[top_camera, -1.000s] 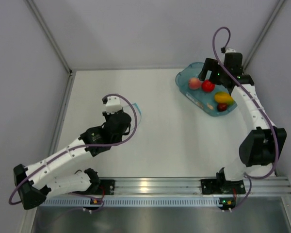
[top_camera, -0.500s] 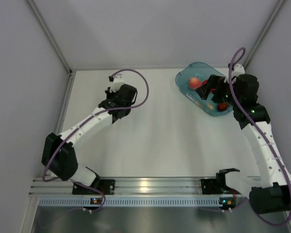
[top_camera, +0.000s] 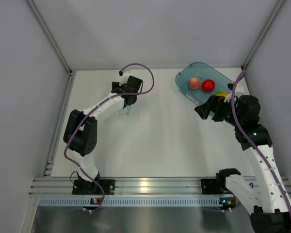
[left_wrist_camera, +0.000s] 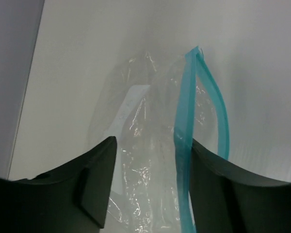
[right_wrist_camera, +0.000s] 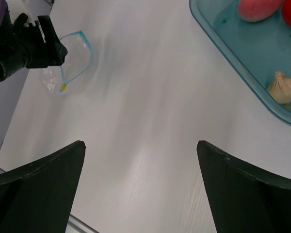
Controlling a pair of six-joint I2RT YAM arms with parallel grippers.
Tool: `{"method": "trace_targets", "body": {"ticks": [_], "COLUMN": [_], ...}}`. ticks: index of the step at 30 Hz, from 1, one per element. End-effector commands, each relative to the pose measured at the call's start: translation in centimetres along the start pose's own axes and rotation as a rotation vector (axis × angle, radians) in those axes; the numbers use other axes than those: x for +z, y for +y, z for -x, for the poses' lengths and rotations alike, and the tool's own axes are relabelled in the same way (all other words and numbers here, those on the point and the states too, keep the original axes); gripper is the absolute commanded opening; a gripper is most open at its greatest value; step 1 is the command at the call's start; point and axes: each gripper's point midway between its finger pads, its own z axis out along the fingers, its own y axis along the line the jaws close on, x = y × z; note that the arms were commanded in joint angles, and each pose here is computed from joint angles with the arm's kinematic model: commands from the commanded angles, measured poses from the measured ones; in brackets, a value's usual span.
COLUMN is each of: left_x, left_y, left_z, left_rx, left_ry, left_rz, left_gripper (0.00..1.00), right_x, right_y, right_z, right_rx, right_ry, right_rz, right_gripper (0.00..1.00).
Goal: Open the zip-top bag and remove the fake food
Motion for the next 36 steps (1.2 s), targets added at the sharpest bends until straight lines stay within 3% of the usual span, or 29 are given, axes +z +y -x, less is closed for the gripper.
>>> {"method": "trace_targets", "body": {"ticks": [1, 4, 10, 14, 16, 20, 27, 36], "left_x": [-2.8, -4.8, -10.2, -14.1, -15.1, -19.3, -22.2, -21.9], "left_y": [-1.0, -0.6, 3.0, 6.1, 7.5, 13.9, 20.5, 20.4], "left_z": [4.2, 5.8, 8.8, 8.7, 7.1, 5.2, 0.4, -4.1], "left_rx": [-0.179, -0.243, -0.358, -0.384, -0.387, -0.447, -0.447, -0.316], "left_ry": [-0.064, -0.092, -0.191, -0.250, -0.262, -0.395, -0.467, -0.475], "left_rz": [-0.149, -0.218, -0.319, -0.395, -0.404, -0.397, -0.331, -0.369], "left_gripper": [0.68, 0.80, 0.88, 0.93, 0.95, 0.98, 0.98, 0.98], "right_x": [-0.8, -1.2, -2.4, -3.1, -3.4, -3.9, -5.5, -7.9], "right_y": [0.4, 0.4, -0.7, -2.0, -2.5, -2.6, -3.1, -4.3], "right_z": [0.5, 0.8, 1.9, 2.4, 2.5, 2.1, 2.1, 2.1], "right_rx": [-0.041, -0.051, -0.097, -0.118, -0.134, -0.174, -0.215, -0.283], "right_ry": [-0.024, -0.034, -0.062, -0.075, -0.092, -0.092, -0.138, -0.283], "right_rz": [0.001, -0.010, -0.107, -0.215, -0.249, -0.259, -0.329, -0.394], "right_gripper": [0.99, 0.99, 0.99, 0.99, 0.99, 0.99, 0.99, 0.99]}}
